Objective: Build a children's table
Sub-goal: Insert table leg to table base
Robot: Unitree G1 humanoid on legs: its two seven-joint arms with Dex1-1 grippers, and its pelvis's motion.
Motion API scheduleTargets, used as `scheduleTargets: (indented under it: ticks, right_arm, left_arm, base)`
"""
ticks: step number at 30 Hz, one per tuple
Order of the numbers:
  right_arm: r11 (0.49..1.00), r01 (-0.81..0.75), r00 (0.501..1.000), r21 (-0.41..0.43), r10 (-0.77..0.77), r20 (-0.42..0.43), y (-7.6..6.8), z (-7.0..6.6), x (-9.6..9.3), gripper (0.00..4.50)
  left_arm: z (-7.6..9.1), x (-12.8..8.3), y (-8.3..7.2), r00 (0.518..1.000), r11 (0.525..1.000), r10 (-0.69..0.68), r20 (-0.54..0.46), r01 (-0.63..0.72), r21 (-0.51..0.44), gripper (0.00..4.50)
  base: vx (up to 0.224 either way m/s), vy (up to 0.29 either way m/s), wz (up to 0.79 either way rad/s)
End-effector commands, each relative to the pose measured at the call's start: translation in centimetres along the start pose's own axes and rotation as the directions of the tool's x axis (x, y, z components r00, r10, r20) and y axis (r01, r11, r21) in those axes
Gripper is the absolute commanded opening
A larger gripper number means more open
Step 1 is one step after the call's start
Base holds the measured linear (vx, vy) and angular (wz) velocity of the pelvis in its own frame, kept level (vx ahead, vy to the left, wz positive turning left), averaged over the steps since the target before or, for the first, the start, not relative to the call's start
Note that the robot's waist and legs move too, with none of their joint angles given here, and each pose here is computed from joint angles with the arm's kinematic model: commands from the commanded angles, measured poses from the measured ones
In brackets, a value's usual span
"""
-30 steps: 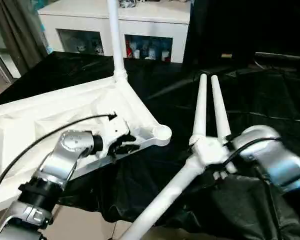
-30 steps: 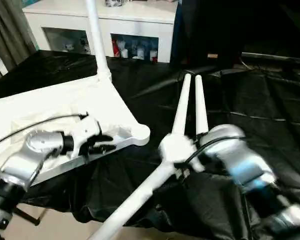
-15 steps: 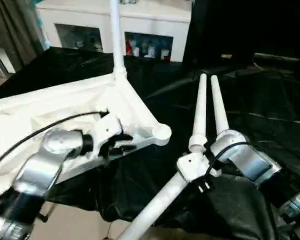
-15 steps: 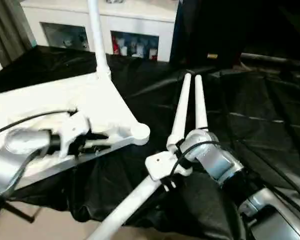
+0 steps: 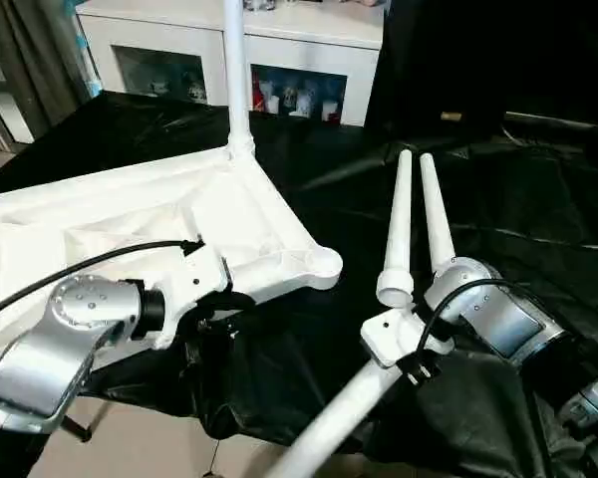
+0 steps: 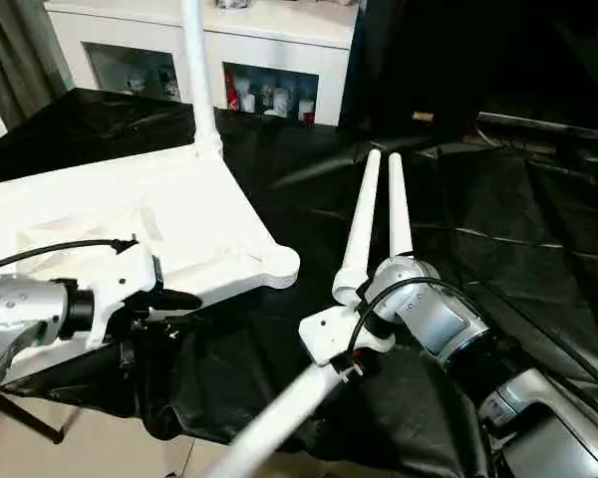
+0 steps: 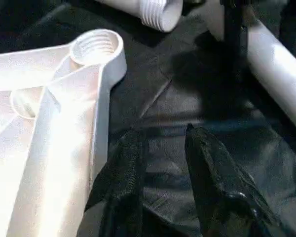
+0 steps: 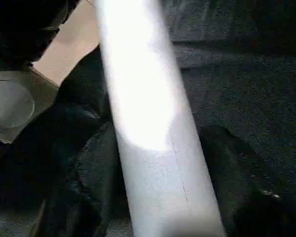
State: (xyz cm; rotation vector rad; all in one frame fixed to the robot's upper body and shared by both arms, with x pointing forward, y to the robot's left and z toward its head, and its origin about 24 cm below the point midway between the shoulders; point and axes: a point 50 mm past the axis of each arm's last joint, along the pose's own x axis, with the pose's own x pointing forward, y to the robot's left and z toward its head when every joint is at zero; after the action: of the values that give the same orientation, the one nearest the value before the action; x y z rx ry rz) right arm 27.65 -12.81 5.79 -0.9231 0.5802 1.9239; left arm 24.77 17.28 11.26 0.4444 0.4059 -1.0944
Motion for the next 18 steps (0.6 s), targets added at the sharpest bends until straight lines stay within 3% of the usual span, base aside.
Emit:
scheduleTargets:
  ticks: [1,6,10,11,14,18]
  right_arm:
    - [0.999,-0.039,0.999,0.035,0.038,0.015,0.7,-0.5,0.8,2.36]
    - [0.997,-0.062,0.998,0.037,0.061,0.033,1.1,-0.4,1.4,1.99]
    - [0.998,-0.053,0.989,0.043,0.046,0.141,0.8,0.6,1.6,1.88]
    - [0.998,-0.053,0.989,0.043,0.046,0.141,0.8,0.6,1.6,1.85]
    - [0.997,-0.015,0.972,0.081,-0.005,0.233,0.5,1.2,0.9,1.85]
    - [0.989,0.007,0.939,0.146,-0.057,0.339,0.5,1.4,-0.3,1.84]
  left_arm:
    - [0.4,-0.4,0.1,0.999,1.000,0.027,0.019,-0.027,0.010,1.49]
    - [1.1,-1.6,0.7,0.993,0.995,0.097,0.064,-0.097,0.002,1.49]
    - [3.5,-3.2,1.8,0.940,0.973,0.230,0.253,-0.221,-0.063,1.49]
    - [3.5,-3.2,1.8,0.940,0.973,0.230,0.253,-0.221,-0.063,1.49]
    - [4.7,-4.7,2.9,0.866,0.935,0.354,0.354,-0.334,-0.117,1.49]
    - [5.0,-6.9,4.9,0.767,0.852,0.520,0.376,-0.495,-0.168,1.49]
  base:
    - [0.000,0.000,0.00]
    - [0.000,0.000,0.00]
    - [0.000,0.000,0.00]
    - [0.000,0.000,0.00]
    - [0.000,0.000,0.00]
    - [0.000,0.000,0.00]
